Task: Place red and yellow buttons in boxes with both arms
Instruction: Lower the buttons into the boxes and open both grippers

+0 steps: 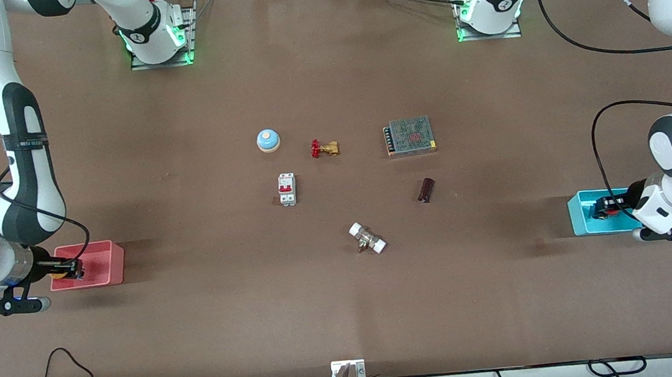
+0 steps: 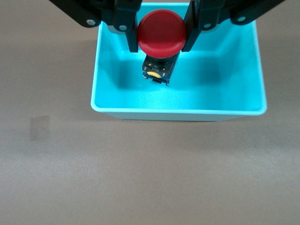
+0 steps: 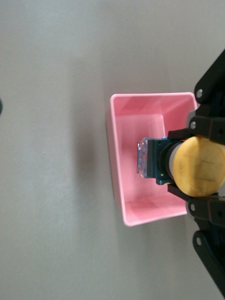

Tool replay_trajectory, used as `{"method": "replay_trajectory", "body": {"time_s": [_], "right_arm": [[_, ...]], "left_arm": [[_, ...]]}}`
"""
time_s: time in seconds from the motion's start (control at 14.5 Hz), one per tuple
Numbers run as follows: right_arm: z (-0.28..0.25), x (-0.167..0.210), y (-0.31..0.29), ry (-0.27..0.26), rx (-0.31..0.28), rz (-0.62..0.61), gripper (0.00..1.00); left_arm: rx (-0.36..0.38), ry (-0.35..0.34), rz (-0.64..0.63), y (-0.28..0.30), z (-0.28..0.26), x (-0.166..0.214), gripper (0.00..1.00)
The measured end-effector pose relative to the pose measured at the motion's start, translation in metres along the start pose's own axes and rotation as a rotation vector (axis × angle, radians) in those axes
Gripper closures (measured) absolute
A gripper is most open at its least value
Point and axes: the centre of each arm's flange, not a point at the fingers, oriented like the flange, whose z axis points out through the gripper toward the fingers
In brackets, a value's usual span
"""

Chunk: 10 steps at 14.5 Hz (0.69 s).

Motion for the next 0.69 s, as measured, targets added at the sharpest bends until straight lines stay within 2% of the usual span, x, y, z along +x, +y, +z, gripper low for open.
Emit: {"method": "replay_trajectory", "body": {"time_s": [0.07, 0.28, 0.34, 0.41, 0.62, 0.69], "right_arm": [[0.005, -0.002, 0.002, -0.011, 0.001, 0.003, 0.59], [0.02, -0.007, 0.002, -0.041, 0.003, 0.004, 0.59], [0.023, -0.009, 0.001, -0.047, 0.004, 0.004, 0.59], [0.025, -0.01, 0.001, -0.052, 0.005, 0.004, 0.59], [0.031, -0.012, 0.001, -0.064, 0.006, 0.004, 0.59], [0.033, -0.013, 0.001, -0.067, 0.006, 0.004, 0.59]], "left_arm": [[0.0, -0.002, 0.0, 0.0, 0.002, 0.0, 0.58], [0.001, 0.002, 0.001, 0.0, 0.0, 0.001, 0.39], [0.001, 0.005, 0.001, 0.0, -0.001, 0.002, 0.38], [0.003, 0.012, 0.001, -0.001, -0.004, 0.003, 0.32], [0.015, 0.081, 0.005, 0.0, -0.035, 0.017, 0.04], [0.019, 0.107, 0.005, 0.002, -0.05, 0.021, 0.0]]}}
